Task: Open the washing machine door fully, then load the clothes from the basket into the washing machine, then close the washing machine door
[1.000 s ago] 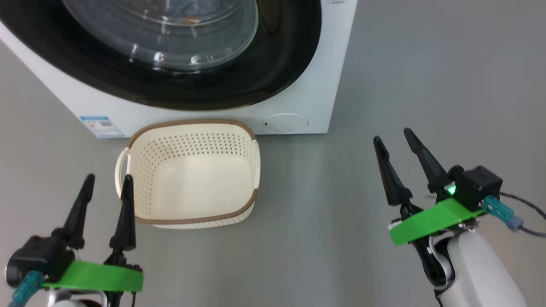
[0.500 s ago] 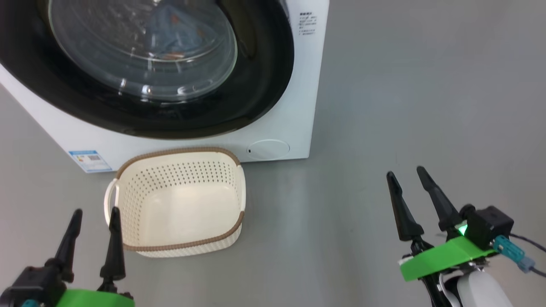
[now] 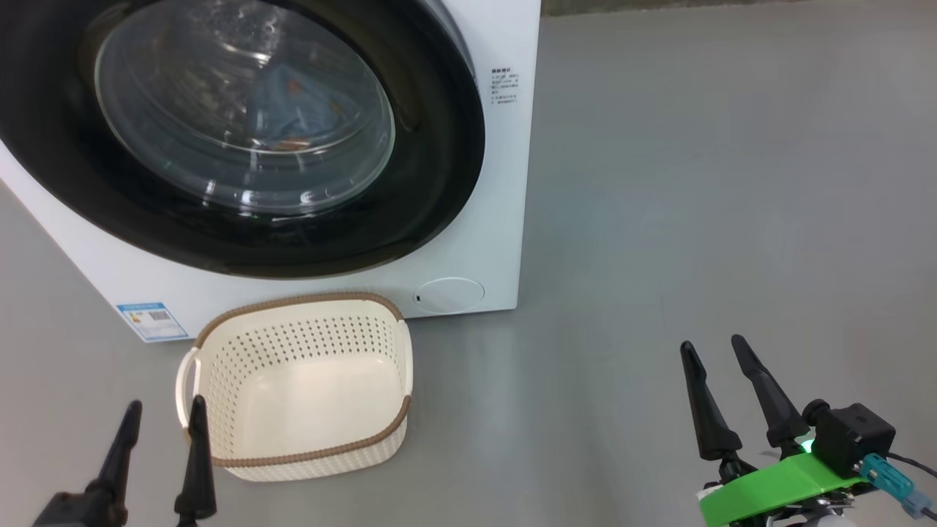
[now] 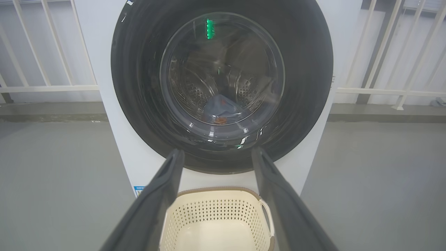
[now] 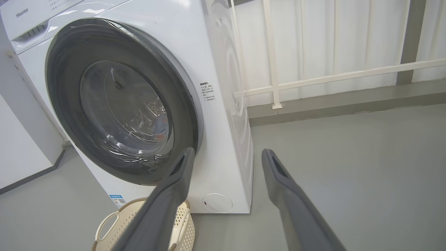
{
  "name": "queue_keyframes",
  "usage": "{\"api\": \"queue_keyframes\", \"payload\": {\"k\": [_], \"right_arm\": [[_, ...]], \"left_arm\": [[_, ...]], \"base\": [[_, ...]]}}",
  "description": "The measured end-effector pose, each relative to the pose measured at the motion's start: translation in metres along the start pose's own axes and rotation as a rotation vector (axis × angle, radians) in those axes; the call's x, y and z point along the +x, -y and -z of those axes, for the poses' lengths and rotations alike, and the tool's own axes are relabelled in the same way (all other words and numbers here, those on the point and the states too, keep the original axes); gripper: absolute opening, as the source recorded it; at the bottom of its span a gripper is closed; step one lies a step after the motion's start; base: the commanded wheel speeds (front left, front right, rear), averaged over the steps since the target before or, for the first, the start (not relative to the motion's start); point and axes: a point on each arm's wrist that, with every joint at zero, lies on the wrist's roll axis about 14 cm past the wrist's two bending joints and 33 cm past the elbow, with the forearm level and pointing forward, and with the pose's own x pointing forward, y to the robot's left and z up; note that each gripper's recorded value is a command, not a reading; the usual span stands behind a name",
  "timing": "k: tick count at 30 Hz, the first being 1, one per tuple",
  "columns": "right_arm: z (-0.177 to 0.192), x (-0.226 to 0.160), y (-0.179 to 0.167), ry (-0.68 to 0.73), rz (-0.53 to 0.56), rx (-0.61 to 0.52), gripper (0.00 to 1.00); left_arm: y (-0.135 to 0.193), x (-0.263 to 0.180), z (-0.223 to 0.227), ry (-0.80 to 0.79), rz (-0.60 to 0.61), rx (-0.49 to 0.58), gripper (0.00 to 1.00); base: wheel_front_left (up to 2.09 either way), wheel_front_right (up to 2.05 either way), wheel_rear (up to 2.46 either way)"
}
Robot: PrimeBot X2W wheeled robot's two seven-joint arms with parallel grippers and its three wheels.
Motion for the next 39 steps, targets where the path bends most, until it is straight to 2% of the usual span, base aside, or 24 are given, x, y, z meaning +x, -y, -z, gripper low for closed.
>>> {"api": "queue_keyframes", "payload": {"k": [10, 39], "right_arm": [[-0.003, -0.011, 0.006, 0.007, 0.025, 0.006, 1.0], [-0.001, -0.008, 0.003, 0.002, 0.019, 0.009, 1.0]], "left_arm": [[-0.002, -0.014, 0.0, -0.005, -0.011, 0.016, 1.0], [-0.009, -0.018, 0.0, -0.007, -0.035, 0.018, 1.0]], "base": [[0.0, 0.0, 0.0], [0.0, 0.0, 0.0]]}}
